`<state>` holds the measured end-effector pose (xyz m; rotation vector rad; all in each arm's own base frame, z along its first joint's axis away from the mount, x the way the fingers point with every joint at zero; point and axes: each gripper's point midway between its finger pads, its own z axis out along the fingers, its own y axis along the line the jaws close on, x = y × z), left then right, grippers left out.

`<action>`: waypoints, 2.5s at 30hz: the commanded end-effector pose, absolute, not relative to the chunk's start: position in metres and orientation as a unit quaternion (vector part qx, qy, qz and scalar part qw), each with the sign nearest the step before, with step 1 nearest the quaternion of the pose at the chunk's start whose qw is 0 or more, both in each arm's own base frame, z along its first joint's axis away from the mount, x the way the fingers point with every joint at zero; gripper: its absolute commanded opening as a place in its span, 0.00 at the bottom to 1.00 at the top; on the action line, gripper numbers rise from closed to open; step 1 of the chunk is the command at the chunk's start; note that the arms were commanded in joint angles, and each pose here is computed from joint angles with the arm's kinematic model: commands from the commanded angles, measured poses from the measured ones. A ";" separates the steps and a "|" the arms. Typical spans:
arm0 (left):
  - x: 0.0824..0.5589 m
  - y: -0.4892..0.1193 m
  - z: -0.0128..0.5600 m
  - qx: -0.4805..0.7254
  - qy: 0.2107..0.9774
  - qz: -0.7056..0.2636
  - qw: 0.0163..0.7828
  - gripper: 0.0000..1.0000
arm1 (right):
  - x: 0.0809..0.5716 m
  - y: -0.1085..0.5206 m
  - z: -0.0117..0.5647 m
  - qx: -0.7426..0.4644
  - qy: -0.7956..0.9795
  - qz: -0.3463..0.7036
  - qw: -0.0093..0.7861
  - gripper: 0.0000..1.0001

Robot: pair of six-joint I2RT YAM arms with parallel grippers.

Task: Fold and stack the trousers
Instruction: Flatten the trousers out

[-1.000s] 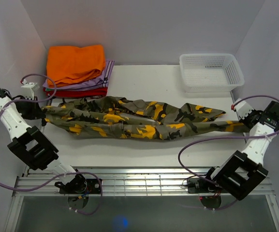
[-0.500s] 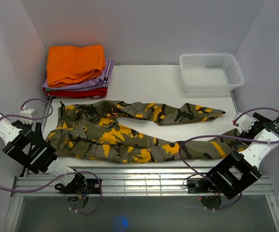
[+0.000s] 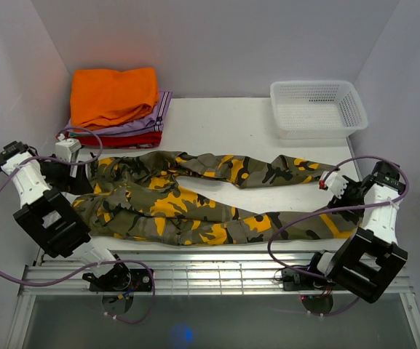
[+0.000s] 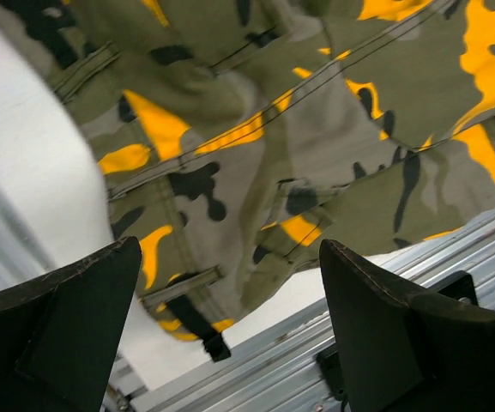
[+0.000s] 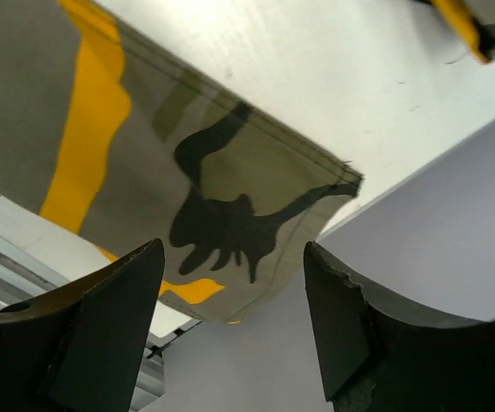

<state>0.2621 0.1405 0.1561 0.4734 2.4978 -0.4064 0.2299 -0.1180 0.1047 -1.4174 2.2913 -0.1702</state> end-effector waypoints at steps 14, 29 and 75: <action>0.261 0.086 0.148 0.152 0.918 -0.253 0.266 0.95 | 0.311 -0.168 0.090 -0.539 0.823 -0.064 0.164 0.74; 0.268 0.090 0.140 0.121 0.922 -0.263 0.256 0.95 | 0.275 -0.161 0.017 -0.644 0.759 -0.077 0.055 0.62; 0.175 0.108 0.068 -0.011 0.934 -0.320 0.155 0.95 | 0.161 -0.266 0.095 -0.612 0.727 -0.259 0.172 0.08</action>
